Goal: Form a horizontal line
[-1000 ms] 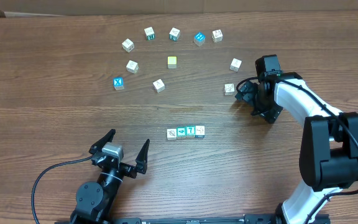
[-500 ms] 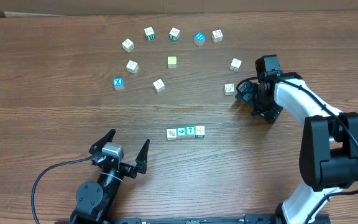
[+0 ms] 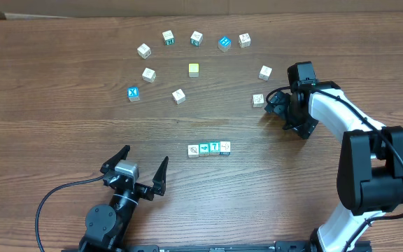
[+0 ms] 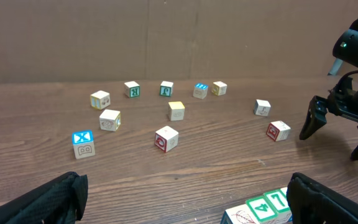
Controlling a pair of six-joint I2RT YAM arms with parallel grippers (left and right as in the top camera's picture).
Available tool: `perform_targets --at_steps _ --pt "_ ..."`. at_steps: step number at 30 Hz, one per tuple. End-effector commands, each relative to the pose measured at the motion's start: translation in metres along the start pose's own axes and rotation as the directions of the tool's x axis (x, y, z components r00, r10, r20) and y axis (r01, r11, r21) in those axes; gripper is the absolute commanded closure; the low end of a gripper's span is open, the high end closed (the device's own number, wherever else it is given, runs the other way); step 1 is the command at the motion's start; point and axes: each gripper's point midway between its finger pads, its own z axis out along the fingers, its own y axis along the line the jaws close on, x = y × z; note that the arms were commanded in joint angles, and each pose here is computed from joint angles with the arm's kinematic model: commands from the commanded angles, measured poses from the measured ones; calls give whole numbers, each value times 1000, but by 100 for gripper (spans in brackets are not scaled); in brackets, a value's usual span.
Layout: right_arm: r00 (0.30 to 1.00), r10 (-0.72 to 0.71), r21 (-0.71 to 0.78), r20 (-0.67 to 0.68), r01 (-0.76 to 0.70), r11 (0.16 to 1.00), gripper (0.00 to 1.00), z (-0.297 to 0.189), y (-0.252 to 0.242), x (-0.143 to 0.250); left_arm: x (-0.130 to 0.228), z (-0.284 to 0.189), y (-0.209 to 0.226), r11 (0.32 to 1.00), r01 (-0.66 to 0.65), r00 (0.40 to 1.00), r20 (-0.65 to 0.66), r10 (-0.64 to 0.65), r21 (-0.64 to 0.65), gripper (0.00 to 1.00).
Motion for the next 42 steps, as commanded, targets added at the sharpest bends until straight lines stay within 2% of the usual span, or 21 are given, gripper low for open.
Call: perform_targets --at_steps 1,29,38,42 --pt "1000 1 20 -6 -1 1000 0 6 -6 1 -1 0 2 1000 -22 1000 8 22 -7 0" --pt "1000 1 14 0 -1 1000 0 4 -5 0 -1 0 2 1000 -22 1000 8 22 -7 1" --pt "1000 1 -7 23 -1 1000 0 -7 -1 -4 -1 0 2 1000 -22 1000 8 22 -7 0" --pt "997 -1 53 78 -3 999 0 -18 -14 -11 -1 0 2 1000 -22 1000 8 22 -7 1"
